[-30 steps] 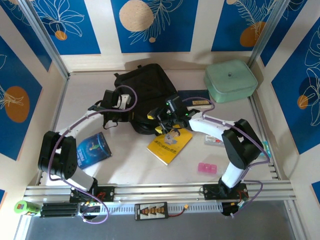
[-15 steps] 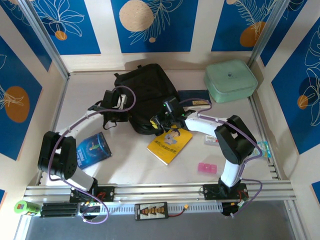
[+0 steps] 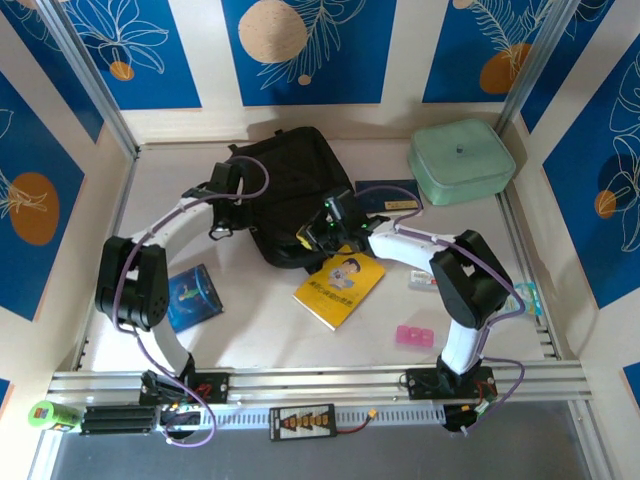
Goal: Pack books, pencil case, and school supplies into a backpack
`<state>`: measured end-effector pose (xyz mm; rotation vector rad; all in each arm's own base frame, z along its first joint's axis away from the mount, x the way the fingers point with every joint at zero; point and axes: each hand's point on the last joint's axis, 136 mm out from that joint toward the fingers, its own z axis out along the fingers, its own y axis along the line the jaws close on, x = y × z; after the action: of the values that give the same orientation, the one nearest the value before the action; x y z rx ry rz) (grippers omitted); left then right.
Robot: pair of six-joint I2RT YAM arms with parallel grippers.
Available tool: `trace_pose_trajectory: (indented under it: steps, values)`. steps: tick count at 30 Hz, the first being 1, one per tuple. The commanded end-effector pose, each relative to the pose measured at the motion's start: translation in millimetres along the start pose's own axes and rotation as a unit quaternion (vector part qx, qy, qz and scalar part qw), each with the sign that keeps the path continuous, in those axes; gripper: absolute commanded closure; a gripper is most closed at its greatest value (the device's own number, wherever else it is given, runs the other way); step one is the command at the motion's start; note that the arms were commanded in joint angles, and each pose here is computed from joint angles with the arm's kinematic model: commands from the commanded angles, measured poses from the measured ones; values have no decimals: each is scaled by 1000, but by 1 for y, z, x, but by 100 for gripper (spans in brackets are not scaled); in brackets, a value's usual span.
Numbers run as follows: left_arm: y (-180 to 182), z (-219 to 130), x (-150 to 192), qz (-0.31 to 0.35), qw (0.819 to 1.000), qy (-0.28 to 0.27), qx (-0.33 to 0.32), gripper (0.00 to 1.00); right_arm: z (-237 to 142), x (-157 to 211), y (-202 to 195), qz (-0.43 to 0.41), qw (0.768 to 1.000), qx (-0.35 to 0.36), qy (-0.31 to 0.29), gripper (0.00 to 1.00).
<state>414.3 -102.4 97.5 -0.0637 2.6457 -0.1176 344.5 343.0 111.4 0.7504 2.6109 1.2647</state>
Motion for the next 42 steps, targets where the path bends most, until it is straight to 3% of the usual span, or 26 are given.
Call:
trace_pose_trajectory:
  steps: [1, 6, 11, 16, 19, 22, 28, 33, 42]
  values:
    - [20, -2, -16, -28, 999, -10, -28, 100, 10, 5, 9, -27, 1000, -6, 13, 95]
    - [35, 3, -21, -48, 998, -9, -44, 99, 27, 8, 17, -48, 999, -6, 21, 95]
    - [55, -10, -14, -111, 992, -13, -53, 60, 51, 17, 26, -91, 994, 4, 61, 89]
    - [80, -33, 18, -177, 982, -19, -58, 33, 28, 19, 28, -134, 989, 26, 52, 55]
    - [87, -49, 46, -193, 979, -18, -58, 23, -2, 22, 20, -167, 984, 48, 44, 44]
    - [82, -59, 76, -203, 979, -3, -36, 18, -32, 25, -5, -190, 978, 84, 23, 37]
    - [53, -72, 110, -196, 979, 5, 46, 12, -64, 31, -70, -218, 963, 160, -3, 34]
    - [26, -83, 107, -175, 979, -16, 101, 1, -61, 48, -112, -250, 946, 204, 27, 36]
    - [-13, -81, 94, -125, 983, -21, 134, 0, -45, 71, -144, -236, 940, 224, 103, 38]
